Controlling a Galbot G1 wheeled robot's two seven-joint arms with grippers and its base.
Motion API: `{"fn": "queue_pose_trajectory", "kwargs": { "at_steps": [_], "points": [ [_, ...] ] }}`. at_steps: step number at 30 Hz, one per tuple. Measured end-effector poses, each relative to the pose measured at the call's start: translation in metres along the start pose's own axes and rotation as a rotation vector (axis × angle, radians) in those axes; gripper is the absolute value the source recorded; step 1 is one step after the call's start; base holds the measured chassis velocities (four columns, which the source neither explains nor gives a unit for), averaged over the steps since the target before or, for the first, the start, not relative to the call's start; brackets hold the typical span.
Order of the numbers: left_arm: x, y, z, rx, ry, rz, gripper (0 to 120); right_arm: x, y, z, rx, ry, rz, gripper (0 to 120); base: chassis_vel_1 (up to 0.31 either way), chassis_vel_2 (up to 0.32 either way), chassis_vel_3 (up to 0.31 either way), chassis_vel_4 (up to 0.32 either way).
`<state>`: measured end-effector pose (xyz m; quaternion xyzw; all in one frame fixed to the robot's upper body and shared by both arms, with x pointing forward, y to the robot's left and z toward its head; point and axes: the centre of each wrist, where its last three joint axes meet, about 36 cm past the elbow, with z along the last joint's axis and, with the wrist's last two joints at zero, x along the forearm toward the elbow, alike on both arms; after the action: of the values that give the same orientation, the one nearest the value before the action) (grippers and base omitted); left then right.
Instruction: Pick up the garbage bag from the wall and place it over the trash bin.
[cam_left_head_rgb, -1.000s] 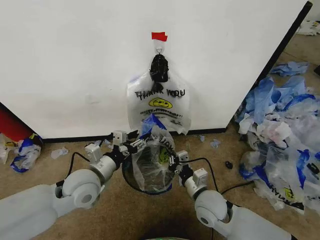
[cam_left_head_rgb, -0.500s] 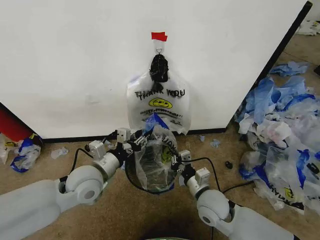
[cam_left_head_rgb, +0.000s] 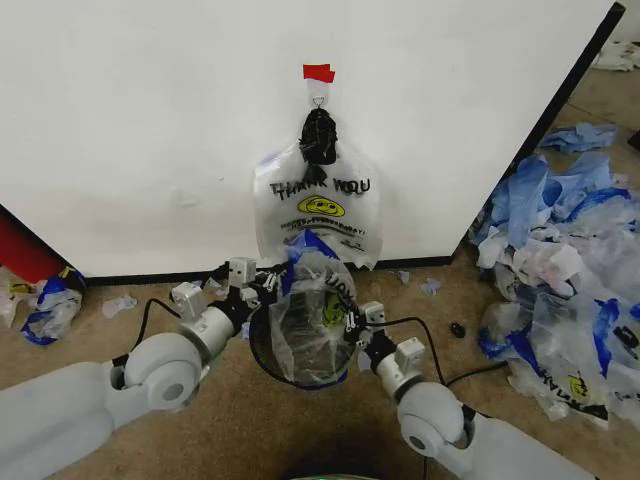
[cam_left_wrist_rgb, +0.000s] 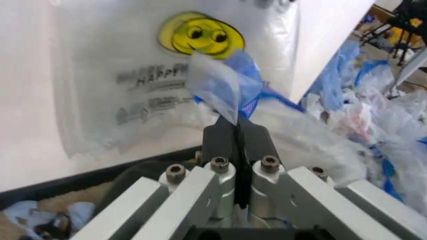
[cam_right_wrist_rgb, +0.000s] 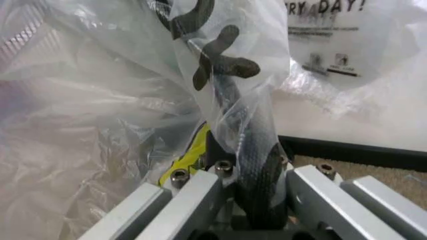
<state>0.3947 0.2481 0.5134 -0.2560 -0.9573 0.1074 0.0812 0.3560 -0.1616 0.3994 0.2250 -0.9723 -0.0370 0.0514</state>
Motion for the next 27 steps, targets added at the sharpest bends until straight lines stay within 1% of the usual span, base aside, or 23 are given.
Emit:
{"fn": "queue_pose_trajectory", "kwargs": {
  "at_steps": [5, 10, 14, 19, 27],
  "points": [
    [0.001, 0.005, -0.003, -0.006, -0.012, -0.017, 0, 0.007, -0.014, -0.003, 0.007, -0.012, 0.02, 0, 0.0, 0.0, 0.0, 0.0],
    [0.007, 0.006, 0.003, 0.0, -0.005, -0.029, 0, 0.016, -0.028, -0.011, 0.0, -0.04, 0.006, 0, 0.0, 0.0, 0.0, 0.0],
    [0.011, 0.008, 0.009, 0.002, 0.0, -0.037, 0, 0.021, -0.033, -0.018, -0.018, -0.052, -0.016, 0, 0.0, 0.0, 0.0, 0.0],
    [0.018, 0.015, 0.018, -0.004, 0.004, -0.056, 0, 0.028, -0.038, -0.025, -0.027, -0.05, -0.03, 0, 0.0, 0.0, 0.0, 0.0],
    [0.027, 0.022, 0.022, -0.017, 0.0, -0.069, 0, 0.031, -0.044, -0.028, -0.028, -0.048, -0.024, 0, 0.0, 0.0, 0.0, 0.0]
  ]
}}
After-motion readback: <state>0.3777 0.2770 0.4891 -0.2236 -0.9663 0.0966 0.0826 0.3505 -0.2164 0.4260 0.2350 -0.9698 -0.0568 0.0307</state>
